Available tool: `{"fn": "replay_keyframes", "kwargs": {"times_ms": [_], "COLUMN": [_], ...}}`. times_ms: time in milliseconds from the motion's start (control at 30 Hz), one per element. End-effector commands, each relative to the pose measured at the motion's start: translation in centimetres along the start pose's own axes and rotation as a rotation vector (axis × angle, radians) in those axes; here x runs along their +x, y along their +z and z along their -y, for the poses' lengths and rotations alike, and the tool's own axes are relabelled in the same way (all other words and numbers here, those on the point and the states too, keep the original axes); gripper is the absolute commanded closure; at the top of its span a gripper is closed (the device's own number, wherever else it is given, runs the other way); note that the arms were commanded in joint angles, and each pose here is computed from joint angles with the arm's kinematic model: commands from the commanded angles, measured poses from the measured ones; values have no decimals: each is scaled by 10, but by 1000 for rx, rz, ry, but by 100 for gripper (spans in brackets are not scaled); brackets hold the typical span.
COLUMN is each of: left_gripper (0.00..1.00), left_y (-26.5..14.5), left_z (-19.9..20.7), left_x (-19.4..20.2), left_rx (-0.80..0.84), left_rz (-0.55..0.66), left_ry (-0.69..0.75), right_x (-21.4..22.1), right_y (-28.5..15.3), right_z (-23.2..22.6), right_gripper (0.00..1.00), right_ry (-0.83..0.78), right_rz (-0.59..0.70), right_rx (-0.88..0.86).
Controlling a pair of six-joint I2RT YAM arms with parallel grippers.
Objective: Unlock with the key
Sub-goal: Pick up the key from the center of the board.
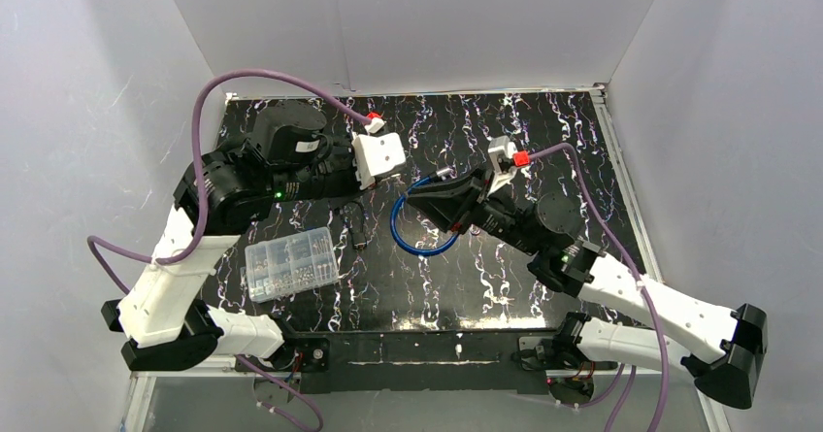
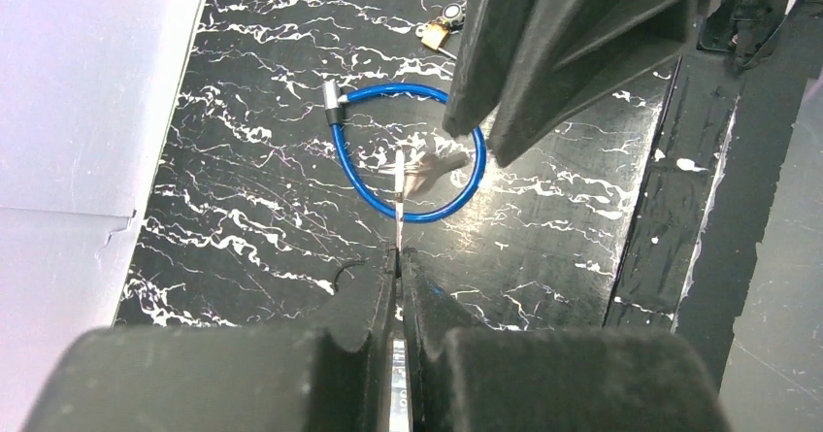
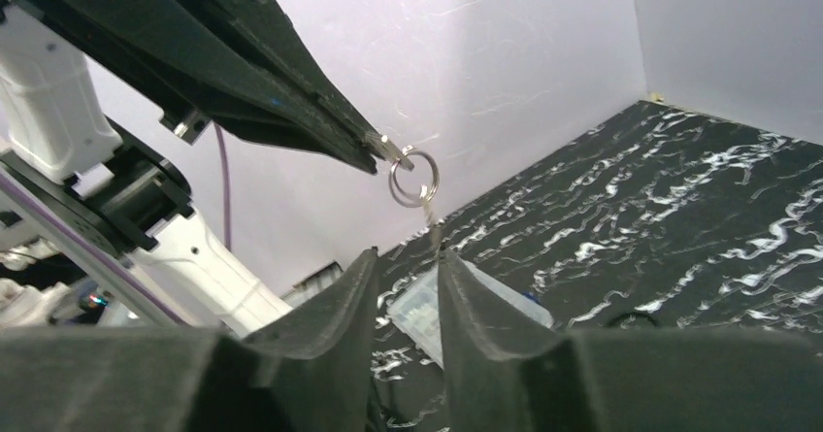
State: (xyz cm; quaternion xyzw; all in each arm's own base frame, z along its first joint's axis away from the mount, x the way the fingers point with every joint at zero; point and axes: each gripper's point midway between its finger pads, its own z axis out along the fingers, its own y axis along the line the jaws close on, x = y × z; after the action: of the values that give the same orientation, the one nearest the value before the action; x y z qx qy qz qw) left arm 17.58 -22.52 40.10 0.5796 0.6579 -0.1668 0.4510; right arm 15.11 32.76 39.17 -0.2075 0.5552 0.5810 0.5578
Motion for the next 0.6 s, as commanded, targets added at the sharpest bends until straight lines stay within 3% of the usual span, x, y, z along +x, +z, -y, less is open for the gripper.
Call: {"fn": "replay_keyframes", "kwargs": {"times_ms": [0,200,367,567], "left_gripper": [100,100,100,100], "left_y": [-9,-6,-6,-9], "left_z": [3,13,28,38], "left_x": [3,12,17,20], "left_rx": [1,63,149,210], "left_rz": [0,-39,-51,-68], "left_ry": [18,33,41,42], "right_x": [-16,-40,-52,-36], "right_y": [-10,-11,5,15], "right_z": [-1,-18,-37,-55], "right_gripper": [59,45,48,53], "right_ry": [-105,-332,-448,-433], "right_rz": [14,-38,-54,-143], "right_rx": [21,-38,-147,-281]}}
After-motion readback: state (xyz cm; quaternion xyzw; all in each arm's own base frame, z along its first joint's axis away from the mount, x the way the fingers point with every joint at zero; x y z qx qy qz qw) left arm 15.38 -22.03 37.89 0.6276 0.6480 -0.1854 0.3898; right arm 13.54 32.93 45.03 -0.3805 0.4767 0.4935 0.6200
